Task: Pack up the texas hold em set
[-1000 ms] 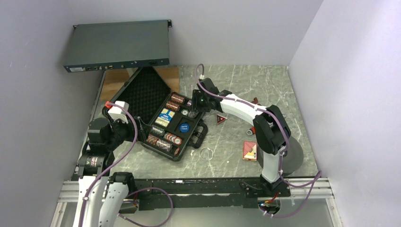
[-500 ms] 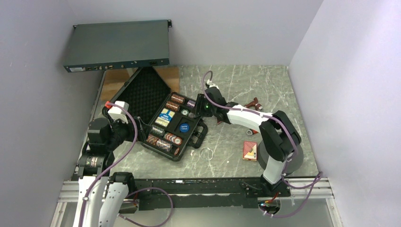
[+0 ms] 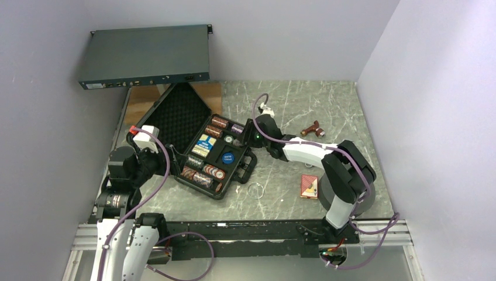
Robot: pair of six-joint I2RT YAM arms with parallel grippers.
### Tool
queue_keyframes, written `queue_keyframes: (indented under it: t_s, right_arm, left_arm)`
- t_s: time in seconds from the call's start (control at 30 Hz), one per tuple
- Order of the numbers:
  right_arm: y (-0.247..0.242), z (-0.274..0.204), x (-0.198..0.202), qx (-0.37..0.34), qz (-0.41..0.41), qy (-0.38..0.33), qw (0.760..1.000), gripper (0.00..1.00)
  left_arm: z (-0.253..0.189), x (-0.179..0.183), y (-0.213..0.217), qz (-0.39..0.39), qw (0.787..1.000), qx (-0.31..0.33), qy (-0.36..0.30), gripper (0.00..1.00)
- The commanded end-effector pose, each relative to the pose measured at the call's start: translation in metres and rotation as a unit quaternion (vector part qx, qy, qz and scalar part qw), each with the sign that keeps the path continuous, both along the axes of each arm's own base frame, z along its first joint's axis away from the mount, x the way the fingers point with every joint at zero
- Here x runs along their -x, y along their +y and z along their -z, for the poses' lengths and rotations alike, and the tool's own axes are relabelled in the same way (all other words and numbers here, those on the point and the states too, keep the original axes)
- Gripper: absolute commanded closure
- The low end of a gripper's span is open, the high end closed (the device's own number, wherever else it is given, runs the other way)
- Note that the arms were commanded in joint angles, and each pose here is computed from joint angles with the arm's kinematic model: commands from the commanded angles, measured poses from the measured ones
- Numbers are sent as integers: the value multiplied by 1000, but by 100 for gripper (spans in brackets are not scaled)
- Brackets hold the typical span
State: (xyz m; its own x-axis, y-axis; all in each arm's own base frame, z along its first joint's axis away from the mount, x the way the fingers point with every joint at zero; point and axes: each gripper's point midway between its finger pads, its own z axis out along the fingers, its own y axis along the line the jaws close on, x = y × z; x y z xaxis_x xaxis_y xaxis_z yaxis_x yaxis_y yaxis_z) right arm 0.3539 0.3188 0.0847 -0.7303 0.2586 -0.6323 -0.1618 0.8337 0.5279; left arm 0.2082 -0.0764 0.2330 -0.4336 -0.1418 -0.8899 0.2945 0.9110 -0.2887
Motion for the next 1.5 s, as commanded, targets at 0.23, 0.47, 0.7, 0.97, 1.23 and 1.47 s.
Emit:
queue_keyframes:
  t_s: [0.23, 0.47, 0.7, 0.97, 1.23, 1.47]
  right_arm:
    - [-13, 55, 69, 71, -48, 130, 988, 100]
    - [11, 5, 38, 44, -46, 84, 994, 100]
    - [32, -19, 24, 5, -53, 71, 996, 100]
    - [56, -47, 13, -53, -71, 60, 994, 100]
    - [70, -91, 5, -95, -83, 36, 991, 100]
    - [73, -71, -3, -88, -77, 44, 992, 100]
  left_arm:
    - [-7, -4, 2, -4, 1000, -6, -22, 2]
    - [-7, -4, 3, -6, 1000, -7, -22, 2]
    - [-8, -4, 3, -8, 1000, -7, -25, 2]
    - [-8, -4, 4, -8, 1000, -7, -24, 1]
    - [-7, -4, 4, -10, 1000, -9, -23, 1]
    - [-7, -4, 5, -11, 1000, -10, -24, 1]
